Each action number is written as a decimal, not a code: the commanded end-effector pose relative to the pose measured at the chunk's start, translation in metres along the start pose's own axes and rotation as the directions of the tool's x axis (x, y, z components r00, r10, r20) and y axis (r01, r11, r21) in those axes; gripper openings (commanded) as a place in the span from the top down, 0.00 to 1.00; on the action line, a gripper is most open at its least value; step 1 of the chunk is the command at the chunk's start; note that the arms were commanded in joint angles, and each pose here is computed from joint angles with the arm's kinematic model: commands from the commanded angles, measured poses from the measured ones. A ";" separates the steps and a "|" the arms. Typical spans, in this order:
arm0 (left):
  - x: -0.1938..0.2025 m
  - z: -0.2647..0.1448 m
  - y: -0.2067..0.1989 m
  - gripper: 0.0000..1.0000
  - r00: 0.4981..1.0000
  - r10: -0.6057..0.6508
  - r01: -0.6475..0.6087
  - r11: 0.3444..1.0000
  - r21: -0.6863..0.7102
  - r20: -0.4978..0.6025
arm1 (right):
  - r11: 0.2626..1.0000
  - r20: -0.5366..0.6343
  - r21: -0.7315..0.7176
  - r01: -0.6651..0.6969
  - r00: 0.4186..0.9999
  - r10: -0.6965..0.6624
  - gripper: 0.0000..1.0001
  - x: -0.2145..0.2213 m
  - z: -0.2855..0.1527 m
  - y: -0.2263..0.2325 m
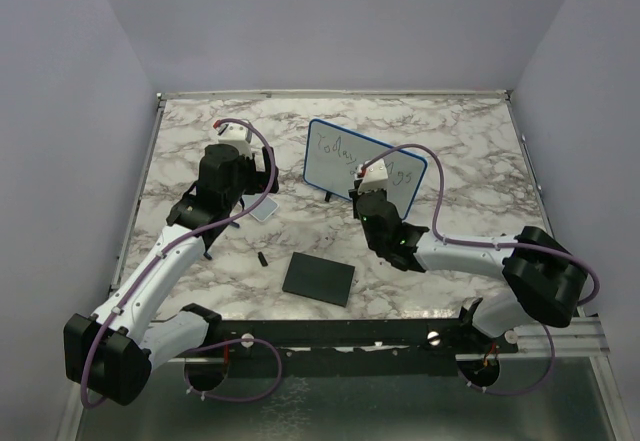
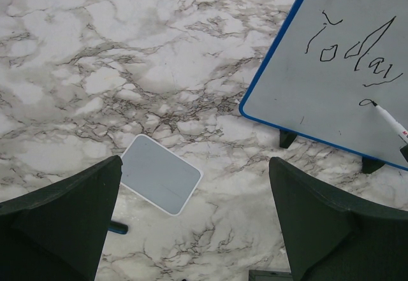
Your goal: Write a sentence on the whiteboard
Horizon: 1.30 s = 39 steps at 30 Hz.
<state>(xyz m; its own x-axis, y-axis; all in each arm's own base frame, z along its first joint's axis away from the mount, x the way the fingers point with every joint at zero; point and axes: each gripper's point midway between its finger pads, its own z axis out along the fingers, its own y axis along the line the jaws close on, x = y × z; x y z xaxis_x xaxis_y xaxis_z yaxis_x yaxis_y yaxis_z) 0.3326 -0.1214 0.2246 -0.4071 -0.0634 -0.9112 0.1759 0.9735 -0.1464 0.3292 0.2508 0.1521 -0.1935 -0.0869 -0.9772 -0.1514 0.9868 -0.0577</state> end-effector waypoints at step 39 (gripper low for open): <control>-0.001 -0.003 0.001 0.01 1.000 0.009 -0.009 1.000 -0.008 0.012 | 0.988 0.036 -0.144 -0.051 0.998 0.056 1.00 -0.019 -0.017 0.017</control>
<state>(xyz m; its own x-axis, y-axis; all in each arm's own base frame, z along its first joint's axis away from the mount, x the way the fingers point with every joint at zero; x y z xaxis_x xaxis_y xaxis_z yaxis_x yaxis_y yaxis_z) 0.3326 -0.1212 0.2245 -0.4072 -0.0633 -0.9111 0.1752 0.9737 -0.1460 0.3213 0.2680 0.1534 -0.2045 -0.0572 -0.9772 -0.2484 0.9687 -0.0047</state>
